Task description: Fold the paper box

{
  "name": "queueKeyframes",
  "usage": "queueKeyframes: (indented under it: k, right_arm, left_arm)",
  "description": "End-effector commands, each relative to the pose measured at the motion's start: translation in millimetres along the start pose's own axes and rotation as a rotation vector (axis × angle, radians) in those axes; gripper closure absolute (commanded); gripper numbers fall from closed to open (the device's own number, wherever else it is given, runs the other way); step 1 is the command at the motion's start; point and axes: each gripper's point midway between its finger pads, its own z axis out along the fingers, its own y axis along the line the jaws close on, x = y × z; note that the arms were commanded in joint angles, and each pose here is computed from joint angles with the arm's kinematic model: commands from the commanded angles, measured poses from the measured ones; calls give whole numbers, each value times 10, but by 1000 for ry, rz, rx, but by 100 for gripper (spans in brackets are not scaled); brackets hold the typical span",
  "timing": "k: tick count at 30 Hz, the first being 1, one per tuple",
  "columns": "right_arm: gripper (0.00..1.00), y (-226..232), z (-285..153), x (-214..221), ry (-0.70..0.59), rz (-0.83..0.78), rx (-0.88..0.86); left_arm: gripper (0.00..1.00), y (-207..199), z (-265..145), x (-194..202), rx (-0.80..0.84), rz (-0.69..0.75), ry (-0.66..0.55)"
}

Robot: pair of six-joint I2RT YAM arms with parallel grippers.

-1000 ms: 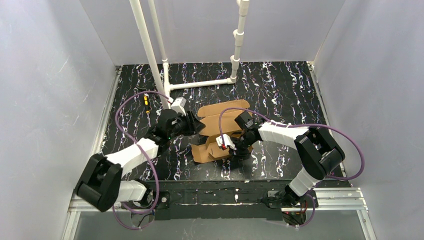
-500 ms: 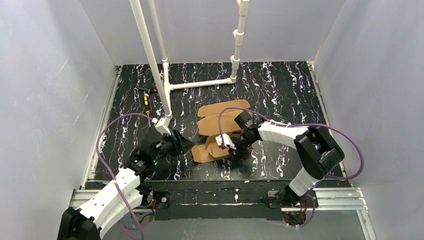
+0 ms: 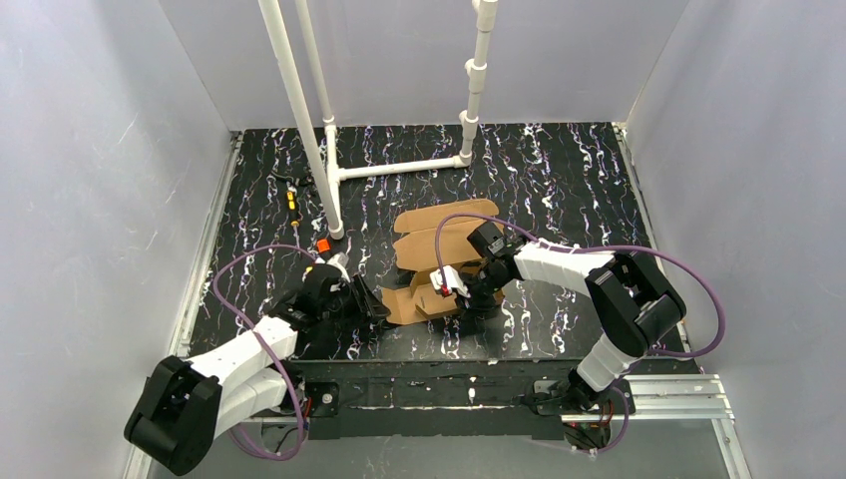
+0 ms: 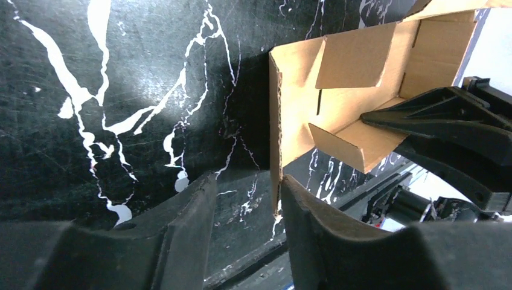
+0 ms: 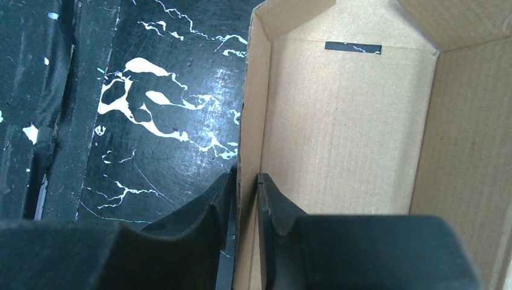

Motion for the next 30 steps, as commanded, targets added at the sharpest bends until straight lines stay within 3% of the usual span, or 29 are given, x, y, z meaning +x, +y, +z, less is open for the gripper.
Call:
queueKeyframes:
  k: [1,3,10,13,30]
  right_arm:
    - [69,-81,-6,-71,-18,-7,6]
    - [69,-82,-5,-70,-18,-6,5]
    - [69,-80,-3,-67,-17,-6,3]
    - [69,-81,-5,-67,-16,-7,5]
    - [77,-144,9,-66,-9,15,30]
  left_arm:
    - [67,-232,-22,-101,60,5,-11]
    - [75,-253,-31,-112,66,9,-15]
    - [84,-333,-37,-122,103,24,-12]
    - [100,-441,-52,-139,156,44,-14]
    - [100,-1084,-181,-179,402,128,9]
